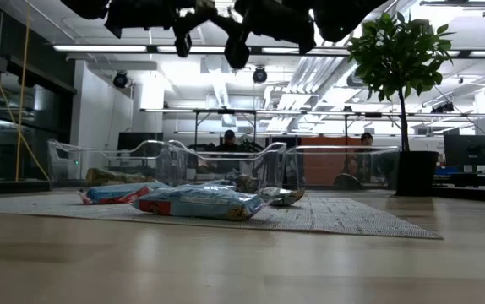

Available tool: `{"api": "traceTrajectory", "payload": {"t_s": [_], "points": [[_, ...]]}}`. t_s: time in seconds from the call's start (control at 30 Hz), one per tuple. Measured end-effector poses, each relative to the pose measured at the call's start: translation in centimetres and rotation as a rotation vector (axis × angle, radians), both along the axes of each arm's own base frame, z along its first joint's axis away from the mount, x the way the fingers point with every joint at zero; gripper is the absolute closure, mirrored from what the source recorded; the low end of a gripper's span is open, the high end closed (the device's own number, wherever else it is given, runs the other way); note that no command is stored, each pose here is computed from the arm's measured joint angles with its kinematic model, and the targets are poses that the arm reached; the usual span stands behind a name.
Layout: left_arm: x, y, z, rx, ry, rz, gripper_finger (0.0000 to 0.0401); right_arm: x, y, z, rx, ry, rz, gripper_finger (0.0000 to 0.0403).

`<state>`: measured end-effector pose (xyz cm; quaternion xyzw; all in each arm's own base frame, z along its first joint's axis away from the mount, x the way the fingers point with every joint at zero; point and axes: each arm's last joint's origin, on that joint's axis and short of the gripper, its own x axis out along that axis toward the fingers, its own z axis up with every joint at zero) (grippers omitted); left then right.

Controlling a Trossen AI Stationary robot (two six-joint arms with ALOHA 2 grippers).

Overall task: Pick and place Granola Bars by type
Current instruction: Put the yellow granola bar into the left transparent bin

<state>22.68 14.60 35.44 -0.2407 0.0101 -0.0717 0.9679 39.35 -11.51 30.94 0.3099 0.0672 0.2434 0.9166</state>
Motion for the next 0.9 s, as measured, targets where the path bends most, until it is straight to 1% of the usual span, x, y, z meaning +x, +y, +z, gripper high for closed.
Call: {"api": "traceTrajectory", "payload": {"t_s": [0.17, 0.37, 0.53, 0.67, 0.77, 0.9], "points": [[-0.7, 1.3, -1.0, 0.033, 0.086, 0.13, 0.0312, 0.0, 0.0, -1.1, 0.015, 0.102, -0.001, 0.0256], [-2.8, 3.8, -2.3, 0.095, 0.213, 0.347, 0.0312, -0.1, 0.0, -1.9, 0.023, 0.181, -0.013, 0.0256], [-5.1, 5.5, -3.9, 0.139, 0.413, 0.534, 0.0312, -0.1, 0.0, -2.2, 0.012, 0.199, -0.025, 0.0256], [-6.9, 6.1, -5.5, 0.158, 0.637, 0.644, 0.0312, -0.1, -0.1, -2.2, 0.008, 0.199, -0.048, 0.0256], [-7.9, 6.1, -6.3, 0.157, 0.772, 0.684, 0.0312, -0.1, -0.1, -2.2, 0.004, 0.198, -0.057, 0.0256], [-8.3, 6.0, -6.7, 0.158, 0.818, 0.67, 0.0312, -0.1, -0.2, -2.2, -0.01, 0.191, -0.062, 0.0256]]}}
